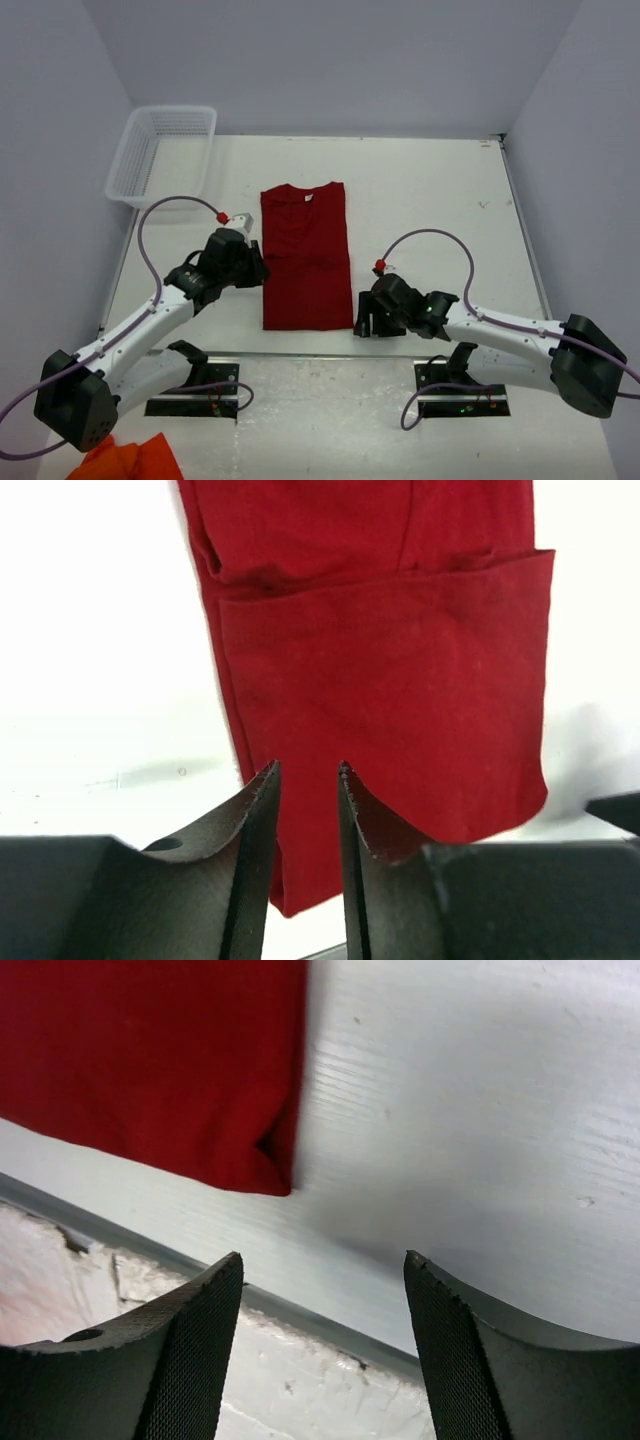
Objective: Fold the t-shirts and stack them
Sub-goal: Grab one side of the 2/3 rectangular tshirt with both arms
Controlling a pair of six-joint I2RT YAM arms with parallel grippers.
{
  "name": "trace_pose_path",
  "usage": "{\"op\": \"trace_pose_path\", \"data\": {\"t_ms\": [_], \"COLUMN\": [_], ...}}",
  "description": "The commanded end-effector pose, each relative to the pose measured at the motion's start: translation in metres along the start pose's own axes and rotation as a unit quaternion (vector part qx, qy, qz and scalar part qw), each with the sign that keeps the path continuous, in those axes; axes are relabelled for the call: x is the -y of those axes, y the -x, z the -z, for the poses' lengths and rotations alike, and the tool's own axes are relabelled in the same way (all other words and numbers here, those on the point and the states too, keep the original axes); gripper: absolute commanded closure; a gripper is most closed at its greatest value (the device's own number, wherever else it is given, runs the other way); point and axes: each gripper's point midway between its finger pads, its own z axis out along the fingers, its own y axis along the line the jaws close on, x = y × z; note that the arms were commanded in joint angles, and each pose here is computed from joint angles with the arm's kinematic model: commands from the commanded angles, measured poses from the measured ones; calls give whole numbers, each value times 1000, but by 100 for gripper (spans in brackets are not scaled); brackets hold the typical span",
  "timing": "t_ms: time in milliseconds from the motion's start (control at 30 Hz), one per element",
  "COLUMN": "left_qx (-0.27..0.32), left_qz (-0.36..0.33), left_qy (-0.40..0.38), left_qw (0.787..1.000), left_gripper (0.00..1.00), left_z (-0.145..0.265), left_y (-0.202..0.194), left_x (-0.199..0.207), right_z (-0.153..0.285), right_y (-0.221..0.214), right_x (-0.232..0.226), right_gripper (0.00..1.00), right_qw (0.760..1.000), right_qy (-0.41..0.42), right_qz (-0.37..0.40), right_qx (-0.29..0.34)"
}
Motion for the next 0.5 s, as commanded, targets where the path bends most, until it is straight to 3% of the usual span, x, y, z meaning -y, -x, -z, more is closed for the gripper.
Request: {"op": "trace_pose_path", "data": {"t_ms": [0, 467], "left_qx": [-15, -31], "left_qz": [13, 25], "left_qy": [-27, -51], "left_qw": [999, 998], "left_gripper": [68, 67], "left_z": [5, 9], "left_y": [-11, -26], "left_x": [7, 11], "right_z": [-6, -39], "right_y": [7, -6], "right_x": [-19, -9], "right_gripper": [32, 33], "right_qw": [998, 998], "right_qy": [54, 15], "right_qz": [-21, -58], "right_qx": [28, -9]}}
